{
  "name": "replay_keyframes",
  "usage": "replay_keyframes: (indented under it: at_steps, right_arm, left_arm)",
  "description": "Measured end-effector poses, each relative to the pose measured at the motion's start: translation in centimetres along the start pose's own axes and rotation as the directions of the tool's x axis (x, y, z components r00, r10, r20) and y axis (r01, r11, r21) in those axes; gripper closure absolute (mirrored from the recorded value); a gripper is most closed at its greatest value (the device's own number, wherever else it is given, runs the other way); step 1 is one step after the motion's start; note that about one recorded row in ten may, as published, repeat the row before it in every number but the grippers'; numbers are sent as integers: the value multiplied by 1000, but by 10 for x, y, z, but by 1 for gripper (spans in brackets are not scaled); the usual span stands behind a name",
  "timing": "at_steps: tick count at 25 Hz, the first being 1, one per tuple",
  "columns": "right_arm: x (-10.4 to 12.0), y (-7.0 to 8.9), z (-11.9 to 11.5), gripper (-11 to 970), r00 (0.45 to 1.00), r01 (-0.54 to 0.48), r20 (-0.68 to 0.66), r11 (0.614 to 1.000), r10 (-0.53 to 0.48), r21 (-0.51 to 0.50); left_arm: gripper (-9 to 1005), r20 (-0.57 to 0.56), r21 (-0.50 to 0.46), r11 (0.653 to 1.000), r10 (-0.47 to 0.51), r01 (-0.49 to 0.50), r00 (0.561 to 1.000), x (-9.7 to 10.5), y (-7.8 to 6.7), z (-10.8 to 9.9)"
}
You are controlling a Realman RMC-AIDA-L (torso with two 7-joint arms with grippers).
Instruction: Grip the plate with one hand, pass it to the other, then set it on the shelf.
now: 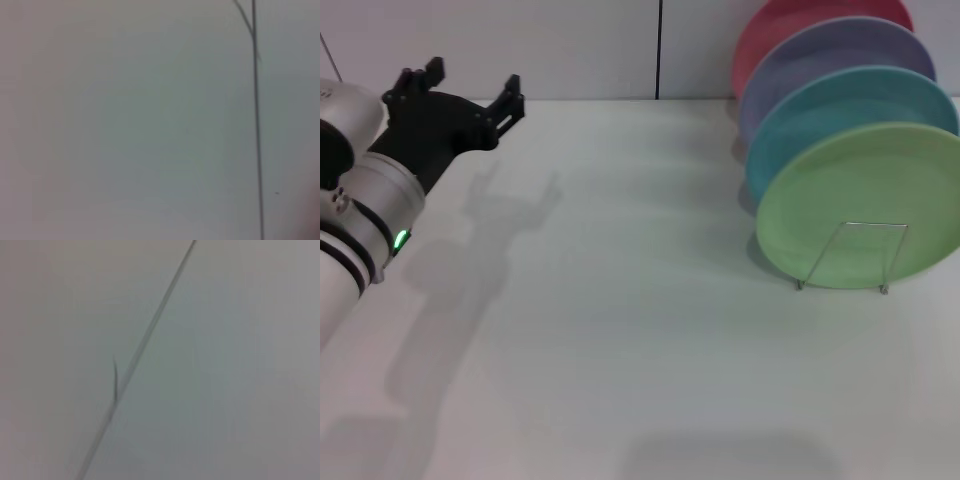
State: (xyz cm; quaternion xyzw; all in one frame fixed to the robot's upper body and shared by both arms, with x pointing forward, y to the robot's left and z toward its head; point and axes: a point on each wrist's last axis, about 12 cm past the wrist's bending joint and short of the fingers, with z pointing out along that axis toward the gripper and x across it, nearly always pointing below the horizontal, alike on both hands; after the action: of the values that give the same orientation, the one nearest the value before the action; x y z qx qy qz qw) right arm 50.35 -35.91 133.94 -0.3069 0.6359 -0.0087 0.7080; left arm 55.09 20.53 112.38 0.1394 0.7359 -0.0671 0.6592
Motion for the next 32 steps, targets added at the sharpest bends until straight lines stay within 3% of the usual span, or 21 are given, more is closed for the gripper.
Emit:
replay_keyframes:
  at_steps: [1, 2, 4, 5, 6, 7, 10, 11, 12, 15, 16, 17, 21, 32]
  right_arm:
    - [10, 0, -29, 261, 984, -52, 168, 999, 54, -16]
    - [10, 0, -29, 261, 984, -52, 168, 999, 54, -16]
    - [26, 0, -57, 261, 953, -96, 288, 995, 93, -6]
    - [40, 1, -73, 261, 927, -133, 354, 991, 121, 8]
    - [73, 2, -100, 261, 865, -230, 467, 972, 185, 42]
    - [73, 2, -100, 261, 865, -230, 467, 972, 185, 42]
    - [131, 14, -144, 260, 734, -366, 657, 915, 172, 169]
    - [171, 34, -174, 260, 690, -441, 720, 829, 68, 345]
    - [171, 34, -174, 260, 690, -441, 720, 829, 68, 345]
    - [213, 71, -201, 260, 727, -524, 686, 635, -14, 568]
    - [232, 95, -209, 260, 760, -565, 649, 484, -9, 668]
    - [232, 95, -209, 260, 760, -565, 649, 484, -9, 668]
    - [247, 126, -208, 260, 859, -476, 511, 332, -23, 814]
    - [256, 137, -193, 261, 895, -432, 445, 293, 25, 853]
  left_arm:
    - [135, 10, -15, 1000, 0, 1, 1000, 2, 3, -1]
    - [135, 17, -24, 1000, -1, 1, 1000, 2, 4, -2]
    - [135, 33, -49, 999, 0, 1, 999, 5, 8, -4]
    - [135, 33, -49, 999, 0, 1, 999, 5, 8, -4]
    - [135, 60, -85, 996, 3, 2, 998, 9, 14, -6]
    - [135, 74, -100, 995, 5, 2, 997, 10, 16, -8]
    - [135, 93, -123, 992, 8, 3, 996, 12, 19, -10]
    - [135, 127, -164, 986, 7, 14, 992, 19, 24, -14]
    - [135, 147, -184, 983, 0, 28, 989, 25, 27, -17]
    - [135, 178, -206, 978, -7, 44, 984, 31, 30, -19]
    - [135, 234, -247, 967, -9, 68, 972, 47, 39, -26]
    - [135, 234, -247, 967, -9, 68, 972, 47, 39, -26]
    - [135, 300, -252, 965, 5, 74, 954, 65, 45, -33]
    - [135, 321, -237, 969, 8, 73, 947, 85, 52, -44]
